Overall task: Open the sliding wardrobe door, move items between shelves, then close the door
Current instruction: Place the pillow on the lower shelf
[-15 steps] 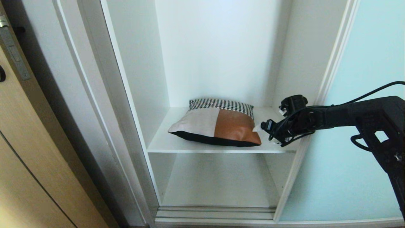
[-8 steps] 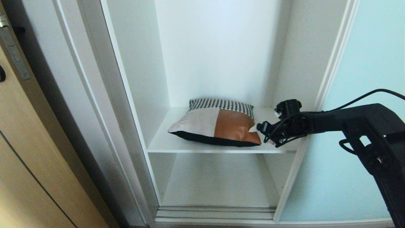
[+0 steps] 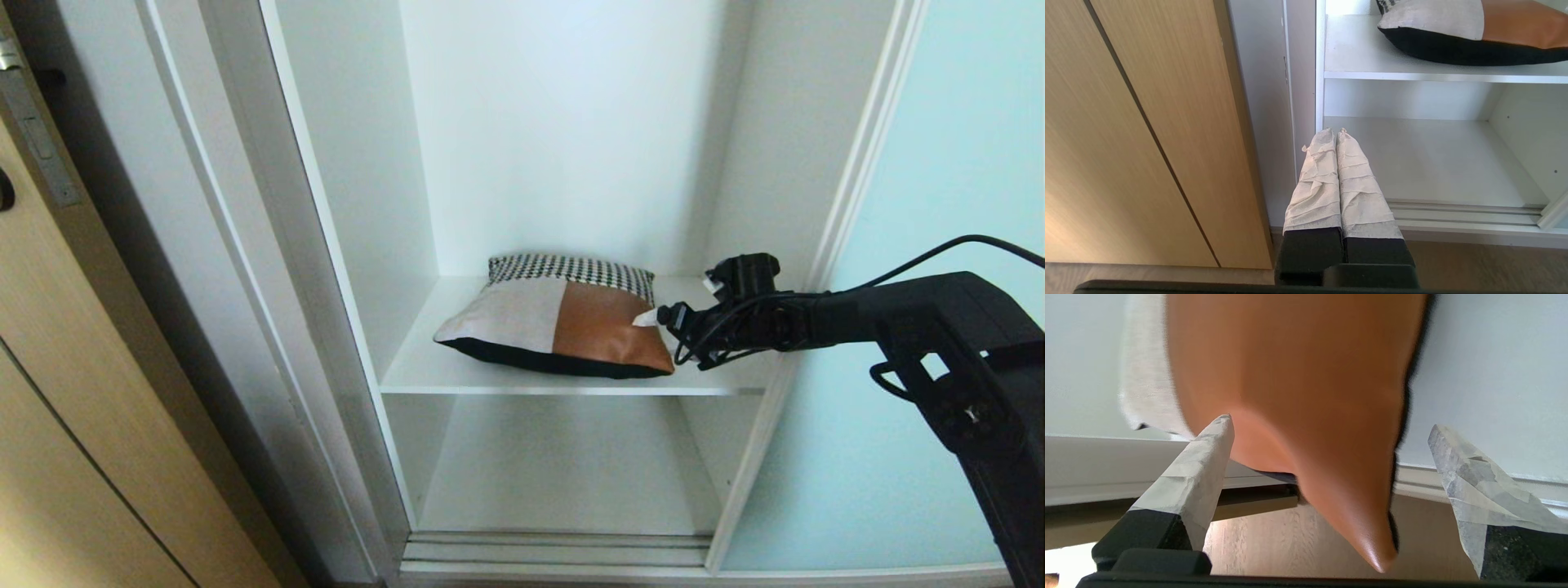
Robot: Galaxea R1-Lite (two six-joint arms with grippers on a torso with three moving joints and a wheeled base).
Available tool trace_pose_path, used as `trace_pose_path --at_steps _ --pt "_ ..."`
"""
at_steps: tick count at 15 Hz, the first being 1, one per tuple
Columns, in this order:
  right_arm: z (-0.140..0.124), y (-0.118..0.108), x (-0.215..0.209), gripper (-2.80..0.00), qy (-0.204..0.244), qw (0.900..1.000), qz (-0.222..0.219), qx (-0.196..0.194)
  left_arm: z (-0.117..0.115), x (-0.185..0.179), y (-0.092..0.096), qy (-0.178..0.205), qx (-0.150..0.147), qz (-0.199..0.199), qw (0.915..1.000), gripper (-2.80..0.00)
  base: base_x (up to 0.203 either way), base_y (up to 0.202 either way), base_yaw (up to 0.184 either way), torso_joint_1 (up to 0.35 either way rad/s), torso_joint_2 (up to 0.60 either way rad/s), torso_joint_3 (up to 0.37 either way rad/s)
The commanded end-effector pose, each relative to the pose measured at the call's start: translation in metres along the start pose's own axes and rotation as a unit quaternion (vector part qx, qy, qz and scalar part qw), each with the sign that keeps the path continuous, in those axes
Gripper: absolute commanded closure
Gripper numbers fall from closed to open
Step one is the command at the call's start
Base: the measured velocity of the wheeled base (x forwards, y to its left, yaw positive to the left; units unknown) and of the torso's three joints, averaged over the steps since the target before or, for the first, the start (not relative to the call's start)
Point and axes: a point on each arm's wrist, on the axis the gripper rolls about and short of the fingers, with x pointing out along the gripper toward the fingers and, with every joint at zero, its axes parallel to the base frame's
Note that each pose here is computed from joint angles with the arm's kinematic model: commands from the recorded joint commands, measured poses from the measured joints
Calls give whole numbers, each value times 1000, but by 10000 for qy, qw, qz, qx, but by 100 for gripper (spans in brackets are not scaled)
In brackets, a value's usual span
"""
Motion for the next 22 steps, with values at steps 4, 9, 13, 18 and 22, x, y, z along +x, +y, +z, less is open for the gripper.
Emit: trace_pose_path --at_steps 4,9,13,18,22 --pt "-3 -4 5 -280 150 9997 187 22 0 0 0 13 0 3 10000 0 0 0 0 0 0 0" --pt "-14 -18 19 -280 355 9992 158 92 0 0 0 13 0 3 10000 0 0 0 0 0 0 0" --pt "-12 -18 25 -280 216 9984 514 -90 0 0 0 13 0 3 10000 0 0 0 0 0 0 0" --pt "-15 -23 32 -280 292 9963 793 -180 0 0 0 13 0 3 10000 0 0 0 0 0 0 0" --pt "-13 -28 35 0 146 9952 931 -274 0 0 0 13 0 3 10000 0 0 0 0 0 0 0"
